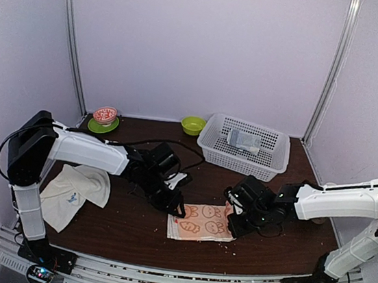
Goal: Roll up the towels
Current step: Roll the towel at the center of the board.
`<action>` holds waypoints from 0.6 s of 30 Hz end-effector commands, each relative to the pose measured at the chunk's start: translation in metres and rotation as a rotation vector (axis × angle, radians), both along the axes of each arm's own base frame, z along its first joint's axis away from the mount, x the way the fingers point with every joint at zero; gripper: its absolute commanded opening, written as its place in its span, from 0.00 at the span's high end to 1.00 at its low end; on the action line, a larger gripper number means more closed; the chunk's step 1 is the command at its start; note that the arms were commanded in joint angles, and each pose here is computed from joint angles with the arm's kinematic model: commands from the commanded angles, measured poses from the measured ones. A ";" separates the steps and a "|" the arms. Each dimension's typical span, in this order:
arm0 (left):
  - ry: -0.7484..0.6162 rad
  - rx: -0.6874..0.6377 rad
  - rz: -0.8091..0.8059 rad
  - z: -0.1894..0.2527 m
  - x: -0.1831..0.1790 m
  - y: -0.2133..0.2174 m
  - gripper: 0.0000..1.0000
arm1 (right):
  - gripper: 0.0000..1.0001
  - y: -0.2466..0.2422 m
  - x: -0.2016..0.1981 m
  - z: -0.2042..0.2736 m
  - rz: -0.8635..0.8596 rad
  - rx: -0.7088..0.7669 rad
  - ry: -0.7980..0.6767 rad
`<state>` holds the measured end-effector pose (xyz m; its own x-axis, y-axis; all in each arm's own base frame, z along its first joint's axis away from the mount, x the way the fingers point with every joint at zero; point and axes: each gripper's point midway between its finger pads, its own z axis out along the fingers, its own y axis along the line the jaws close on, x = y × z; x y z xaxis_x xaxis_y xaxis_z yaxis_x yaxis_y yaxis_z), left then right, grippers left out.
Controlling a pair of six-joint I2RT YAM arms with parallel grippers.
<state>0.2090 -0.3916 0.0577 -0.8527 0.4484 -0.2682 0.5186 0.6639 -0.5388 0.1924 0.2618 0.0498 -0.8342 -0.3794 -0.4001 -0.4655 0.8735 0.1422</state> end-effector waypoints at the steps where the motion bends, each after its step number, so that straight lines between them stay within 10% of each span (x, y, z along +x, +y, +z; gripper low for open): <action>1: 0.003 -0.068 -0.039 0.015 -0.003 -0.014 0.70 | 1.00 0.005 0.006 0.011 -0.002 0.009 -0.029; 18: 0.074 0.072 0.033 -0.046 -0.008 0.006 0.87 | 1.00 0.043 -0.018 0.006 0.160 0.067 0.082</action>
